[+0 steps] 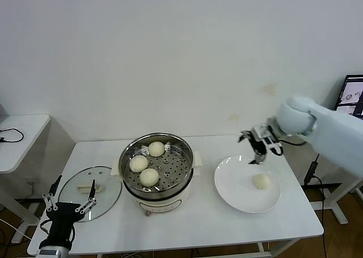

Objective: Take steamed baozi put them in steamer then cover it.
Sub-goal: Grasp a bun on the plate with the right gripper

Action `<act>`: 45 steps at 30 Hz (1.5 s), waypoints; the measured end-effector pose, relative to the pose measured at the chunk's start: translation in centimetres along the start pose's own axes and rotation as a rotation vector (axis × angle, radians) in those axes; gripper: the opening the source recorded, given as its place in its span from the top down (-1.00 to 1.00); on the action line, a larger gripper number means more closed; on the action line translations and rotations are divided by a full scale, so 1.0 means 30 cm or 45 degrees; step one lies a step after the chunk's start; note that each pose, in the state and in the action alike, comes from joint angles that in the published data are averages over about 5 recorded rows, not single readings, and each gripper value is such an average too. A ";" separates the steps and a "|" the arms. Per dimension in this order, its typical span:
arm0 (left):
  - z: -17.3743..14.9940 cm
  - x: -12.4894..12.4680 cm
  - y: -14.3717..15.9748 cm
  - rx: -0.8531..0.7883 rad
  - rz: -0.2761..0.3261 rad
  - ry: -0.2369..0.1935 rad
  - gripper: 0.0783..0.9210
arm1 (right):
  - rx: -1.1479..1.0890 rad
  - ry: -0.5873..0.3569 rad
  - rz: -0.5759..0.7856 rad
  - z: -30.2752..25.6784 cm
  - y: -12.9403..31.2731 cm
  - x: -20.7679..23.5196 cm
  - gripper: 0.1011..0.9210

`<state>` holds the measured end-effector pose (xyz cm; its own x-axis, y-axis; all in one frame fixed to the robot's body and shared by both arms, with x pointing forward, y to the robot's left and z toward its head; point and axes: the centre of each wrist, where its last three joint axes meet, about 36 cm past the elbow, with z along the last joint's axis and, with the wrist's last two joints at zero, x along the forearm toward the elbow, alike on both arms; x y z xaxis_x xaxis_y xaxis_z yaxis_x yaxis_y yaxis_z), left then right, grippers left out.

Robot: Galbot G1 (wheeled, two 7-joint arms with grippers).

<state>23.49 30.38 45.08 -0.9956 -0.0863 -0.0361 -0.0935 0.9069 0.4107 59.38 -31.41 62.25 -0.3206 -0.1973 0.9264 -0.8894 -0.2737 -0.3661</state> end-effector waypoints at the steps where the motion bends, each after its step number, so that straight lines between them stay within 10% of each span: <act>1: 0.001 0.001 0.000 -0.002 0.001 0.002 -0.77 | -0.021 0.012 -0.006 0.022 0.020 -0.015 -0.76; 45: 0.016 0.032 0.020 -0.031 -0.027 0.050 -0.77 | -0.307 0.172 -0.162 0.271 0.175 -0.530 -0.52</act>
<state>22.47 31.03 44.87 -0.9925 -0.1220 -0.0096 -0.1141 0.8944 0.4325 62.44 -37.36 44.89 -0.2278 -0.0444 0.9727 -0.9717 -0.0533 -0.2300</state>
